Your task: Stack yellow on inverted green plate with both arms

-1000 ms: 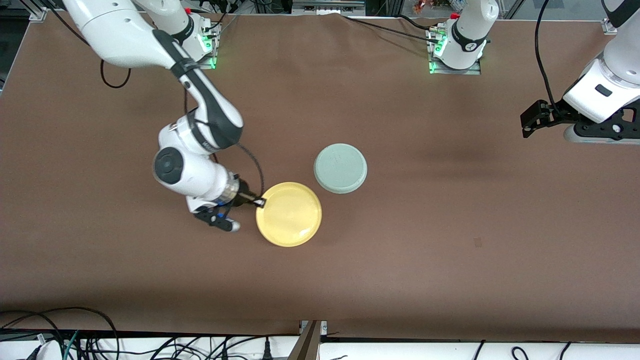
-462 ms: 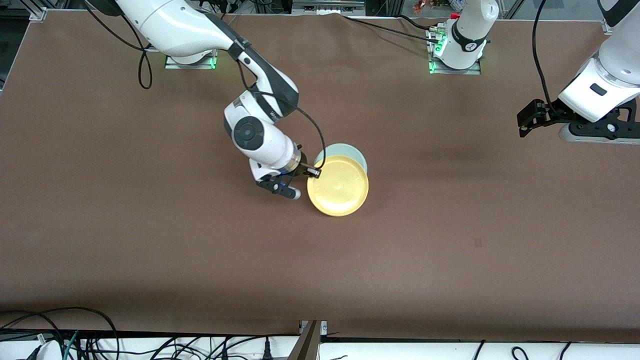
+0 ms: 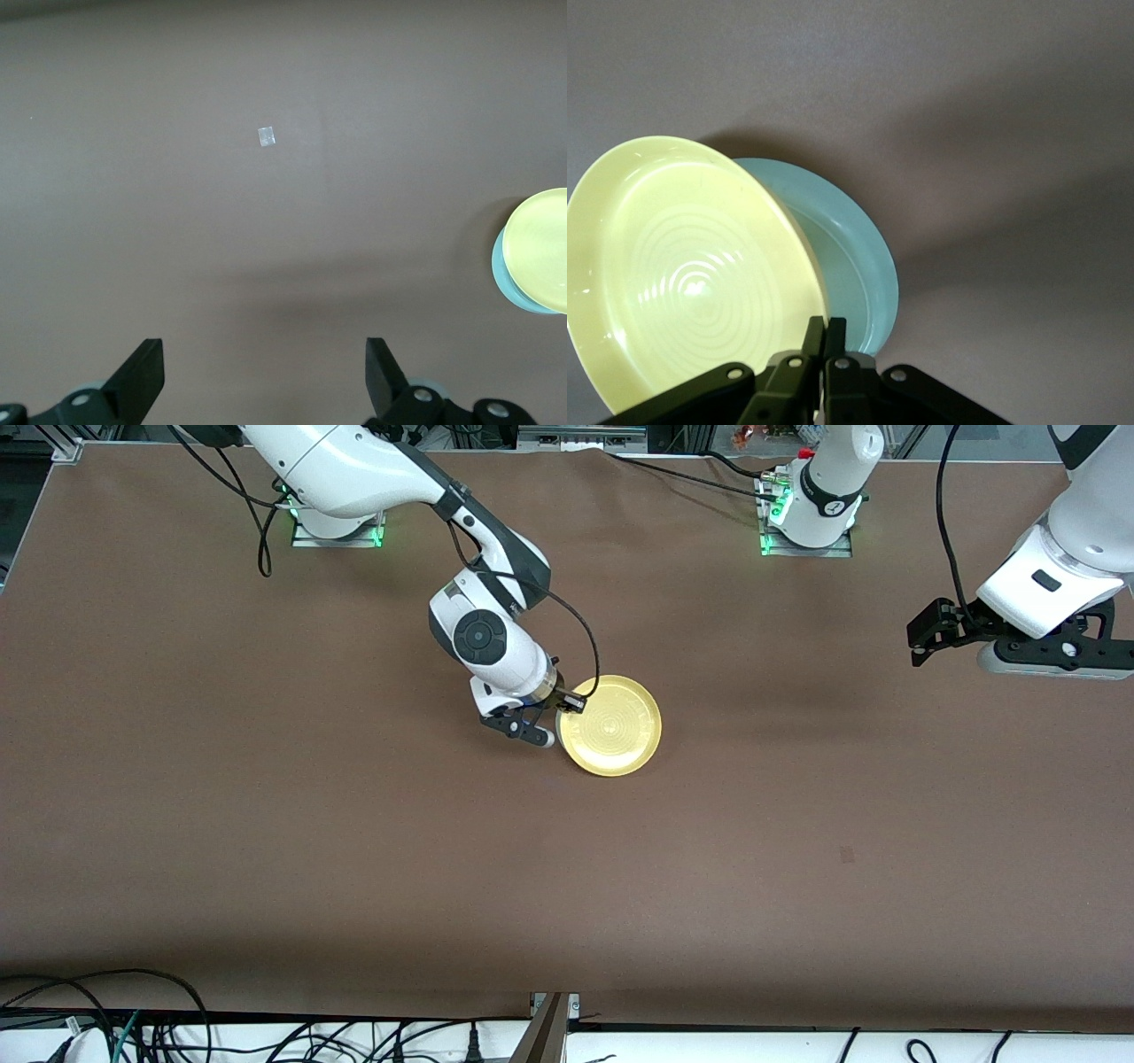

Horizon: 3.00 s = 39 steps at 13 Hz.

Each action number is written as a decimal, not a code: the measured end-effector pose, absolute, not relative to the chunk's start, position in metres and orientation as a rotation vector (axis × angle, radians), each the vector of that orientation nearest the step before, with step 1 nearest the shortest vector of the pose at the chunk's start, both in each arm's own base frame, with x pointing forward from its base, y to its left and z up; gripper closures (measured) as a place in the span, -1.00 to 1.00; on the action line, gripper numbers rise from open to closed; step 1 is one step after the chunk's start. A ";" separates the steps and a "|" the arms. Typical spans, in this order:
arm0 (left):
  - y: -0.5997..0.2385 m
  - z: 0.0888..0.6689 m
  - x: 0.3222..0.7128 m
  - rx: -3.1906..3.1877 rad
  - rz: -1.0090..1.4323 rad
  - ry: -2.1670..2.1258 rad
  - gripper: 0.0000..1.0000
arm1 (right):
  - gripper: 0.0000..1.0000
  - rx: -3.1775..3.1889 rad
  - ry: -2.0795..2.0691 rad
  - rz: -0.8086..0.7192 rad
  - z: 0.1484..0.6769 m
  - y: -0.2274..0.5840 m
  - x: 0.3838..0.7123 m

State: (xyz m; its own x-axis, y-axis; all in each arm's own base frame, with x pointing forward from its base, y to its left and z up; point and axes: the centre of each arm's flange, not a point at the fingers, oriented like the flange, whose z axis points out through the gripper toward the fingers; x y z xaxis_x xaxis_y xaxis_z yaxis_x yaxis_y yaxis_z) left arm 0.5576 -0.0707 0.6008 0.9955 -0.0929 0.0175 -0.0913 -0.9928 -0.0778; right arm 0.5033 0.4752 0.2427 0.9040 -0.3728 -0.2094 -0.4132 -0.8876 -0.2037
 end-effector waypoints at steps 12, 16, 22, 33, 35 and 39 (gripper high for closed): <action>-0.070 0.601 0.558 -3.061 -0.032 0.140 -1.00 | 0.95 -2.841 0.599 0.250 0.244 0.477 0.484; -0.070 0.601 0.557 -3.061 -0.033 0.140 -1.00 | 0.95 -2.843 0.589 0.250 0.242 0.481 0.479; -0.070 0.601 0.557 -3.061 -0.033 0.140 -1.00 | 0.95 -2.848 0.592 0.254 0.239 0.479 0.479; -0.071 0.599 0.556 -3.060 -0.011 0.143 -1.00 | -0.76 -2.902 0.641 0.297 0.252 0.458 0.499; -0.076 0.595 0.557 -3.060 0.000 0.158 -1.00 | -1.00 -2.927 0.687 0.291 0.279 0.441 0.523; -0.094 0.589 0.558 -3.058 0.012 0.207 -1.00 | -1.00 -2.917 0.865 0.144 0.344 0.366 0.598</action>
State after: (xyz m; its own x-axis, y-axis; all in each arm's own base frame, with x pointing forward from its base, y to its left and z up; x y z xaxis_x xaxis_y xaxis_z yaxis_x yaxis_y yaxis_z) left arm 0.5578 -0.0940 0.5890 0.9909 -0.1342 -0.0132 -0.1349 -0.9880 -0.0758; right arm 0.5980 0.3662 0.3442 0.8348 -0.5379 -0.1176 -0.5470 -0.8346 -0.0650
